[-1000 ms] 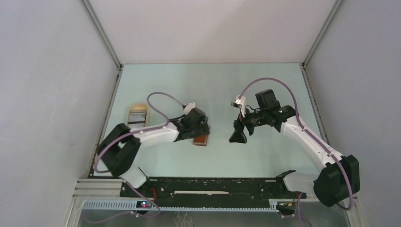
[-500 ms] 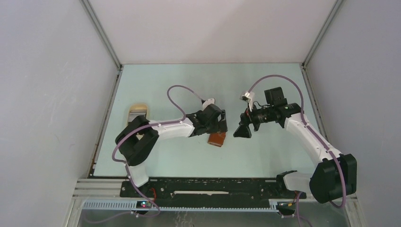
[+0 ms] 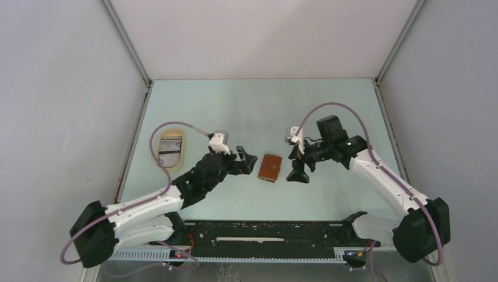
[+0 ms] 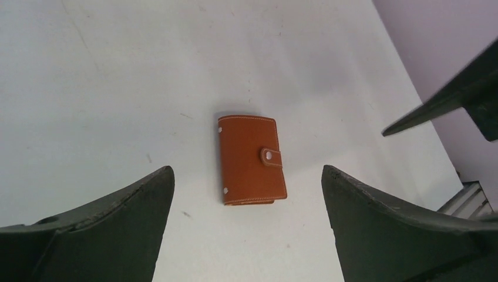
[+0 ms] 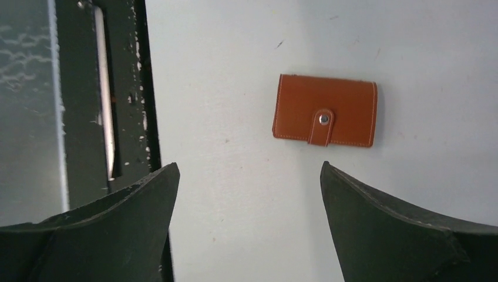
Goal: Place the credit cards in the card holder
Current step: Open the card holder at the center of the board.
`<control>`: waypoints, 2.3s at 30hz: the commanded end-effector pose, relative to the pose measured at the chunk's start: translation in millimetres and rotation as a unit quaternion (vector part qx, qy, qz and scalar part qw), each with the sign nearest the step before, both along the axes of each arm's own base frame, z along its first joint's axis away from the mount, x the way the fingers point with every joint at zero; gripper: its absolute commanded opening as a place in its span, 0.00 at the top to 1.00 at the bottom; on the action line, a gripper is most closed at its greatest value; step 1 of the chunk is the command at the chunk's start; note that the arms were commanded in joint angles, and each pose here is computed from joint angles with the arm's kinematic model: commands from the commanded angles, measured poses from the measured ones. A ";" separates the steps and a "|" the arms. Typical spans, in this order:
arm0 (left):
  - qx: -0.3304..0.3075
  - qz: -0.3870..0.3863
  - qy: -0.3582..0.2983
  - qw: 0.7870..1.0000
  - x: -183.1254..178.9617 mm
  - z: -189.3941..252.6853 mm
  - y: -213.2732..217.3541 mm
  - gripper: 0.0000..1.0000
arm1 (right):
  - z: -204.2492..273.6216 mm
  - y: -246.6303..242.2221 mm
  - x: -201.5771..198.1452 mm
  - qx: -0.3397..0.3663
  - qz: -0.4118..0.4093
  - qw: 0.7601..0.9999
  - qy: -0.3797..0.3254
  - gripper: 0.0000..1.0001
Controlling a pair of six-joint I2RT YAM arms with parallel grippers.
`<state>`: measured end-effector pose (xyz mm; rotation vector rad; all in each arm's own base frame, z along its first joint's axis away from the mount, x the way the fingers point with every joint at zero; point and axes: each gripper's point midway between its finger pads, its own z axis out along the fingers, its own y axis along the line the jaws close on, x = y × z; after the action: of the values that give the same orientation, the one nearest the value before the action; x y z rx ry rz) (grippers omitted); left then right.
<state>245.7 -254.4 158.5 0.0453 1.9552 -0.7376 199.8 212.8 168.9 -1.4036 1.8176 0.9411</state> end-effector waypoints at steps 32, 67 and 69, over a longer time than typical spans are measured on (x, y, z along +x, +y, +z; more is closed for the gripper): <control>-0.106 -0.024 -0.019 0.994 -24.2 -37.9 5.4 0.34 | -137.3 48.1 66.6 -0.294 -0.077 0.950 0.068 0.48; -0.114 -0.063 0.045 0.990 -23.5 -74.7 -30.0 0.59 | -93.2 53.4 44.6 -0.204 0.006 0.978 0.049 1.00; -0.115 -0.071 0.044 0.990 -25.1 -73.7 -32.2 0.57 | -87.3 52.9 41.0 -0.188 0.020 0.981 0.045 1.00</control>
<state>213.6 -269.6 58.4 -0.0071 2.0340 -0.9868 252.0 261.3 54.4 -1.6126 2.2557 0.5833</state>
